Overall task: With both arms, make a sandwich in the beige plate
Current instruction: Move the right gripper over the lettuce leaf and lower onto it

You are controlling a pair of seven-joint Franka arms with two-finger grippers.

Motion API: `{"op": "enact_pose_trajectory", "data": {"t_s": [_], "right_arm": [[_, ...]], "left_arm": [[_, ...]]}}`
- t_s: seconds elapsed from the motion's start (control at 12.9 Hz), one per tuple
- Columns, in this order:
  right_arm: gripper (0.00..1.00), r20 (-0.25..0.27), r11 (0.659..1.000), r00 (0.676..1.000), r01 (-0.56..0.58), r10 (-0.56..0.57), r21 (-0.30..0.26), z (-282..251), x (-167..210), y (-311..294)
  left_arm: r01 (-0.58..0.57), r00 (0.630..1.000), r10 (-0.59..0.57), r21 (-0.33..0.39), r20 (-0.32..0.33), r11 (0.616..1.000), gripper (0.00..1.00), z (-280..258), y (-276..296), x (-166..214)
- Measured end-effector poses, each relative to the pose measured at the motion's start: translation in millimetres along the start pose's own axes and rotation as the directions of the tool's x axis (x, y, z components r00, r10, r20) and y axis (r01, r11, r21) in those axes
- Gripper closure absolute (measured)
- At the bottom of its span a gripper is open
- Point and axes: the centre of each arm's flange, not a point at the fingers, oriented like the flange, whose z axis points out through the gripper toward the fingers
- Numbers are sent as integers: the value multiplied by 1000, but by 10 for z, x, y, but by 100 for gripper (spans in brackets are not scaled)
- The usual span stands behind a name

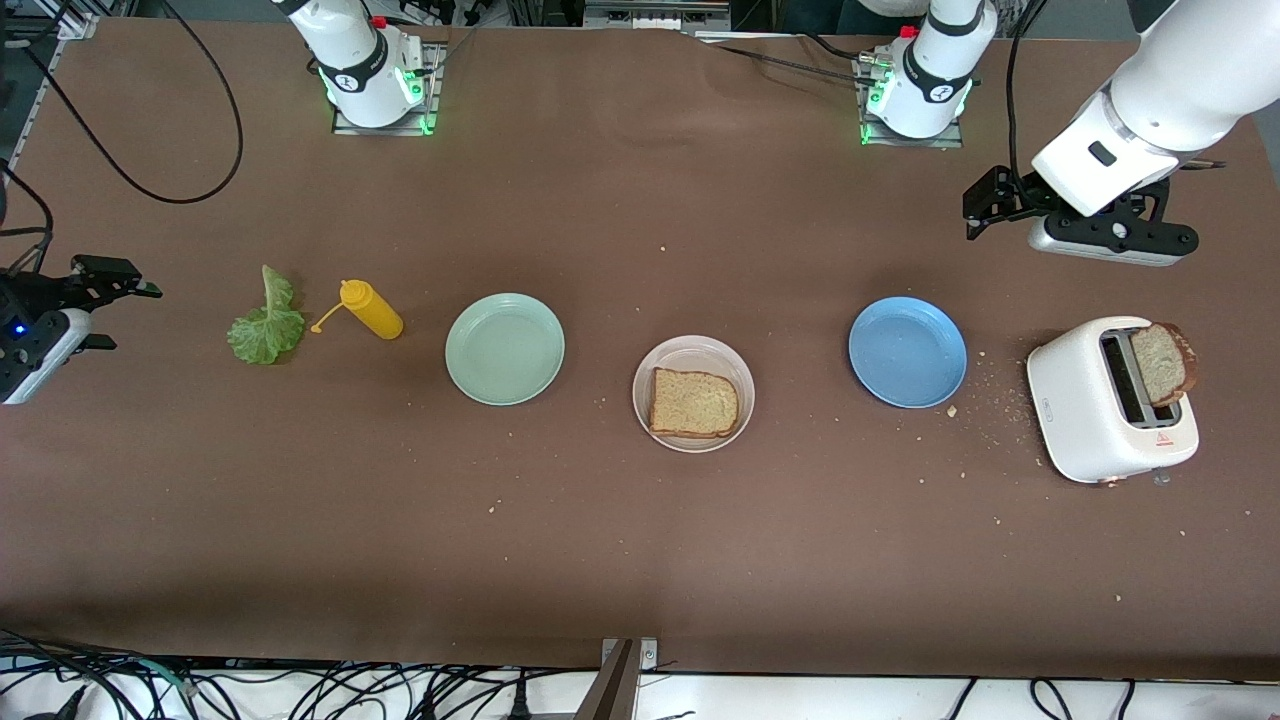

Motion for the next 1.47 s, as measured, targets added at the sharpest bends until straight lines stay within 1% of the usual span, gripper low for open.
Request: {"op": "enact_pose_trajectory", "data": {"t_s": [0.15, 0.23, 0.31, 0.54, 0.93, 1.01, 1.16, 1.31, 1.47], "right_arm": [[1, 48, 989, 990, -130, 134, -70, 12, 125, -207], [1, 57, 978, 980, -185, 191, -102, 113, 172, -277], [1, 54, 968, 973, -215, 224, -125, 265, 194, -321], [1, 7, 955, 968, -245, 249, -167, 891, 124, -440], [1, -75, 945, 962, -271, 262, -184, 2023, -96, -448], [0, -82, 943, 959, -281, 270, -180, 2217, -157, -402], [0, -71, 941, 955, -297, 289, -164, 2507, -231, -301], [0, -53, 942, 954, -300, 295, -150, 2687, -238, -257], [2, -48, 944, 955, -298, 294, -143, 2819, -220, -239]], "left_arm": [[0, 1000, 0, 0, 0, 1000, 0, 0, 0, 0], [0, 1000, 0, 0, 0, 1000, 0, 0, 0, 0], [0, 1000, 0, 0, 0, 1000, 0, 0, 0, 0], [0, 1000, 0, 0, 6, 1000, 0, 5, 0, -6], [0, 1000, 0, 1, 18, 1000, 0, 15, -4, -19], [1, 1000, -1, 1, 18, 1000, 0, 16, -8, -20], [2, 1000, -2, 1, 20, 1000, 0, 17, -13, -20], [4, 1000, -3, -3, 22, 1000, 0, 19, -14, -23], [12, 1000, -12, -7, 26, 1000, 0, 22, -55, -23]]}}
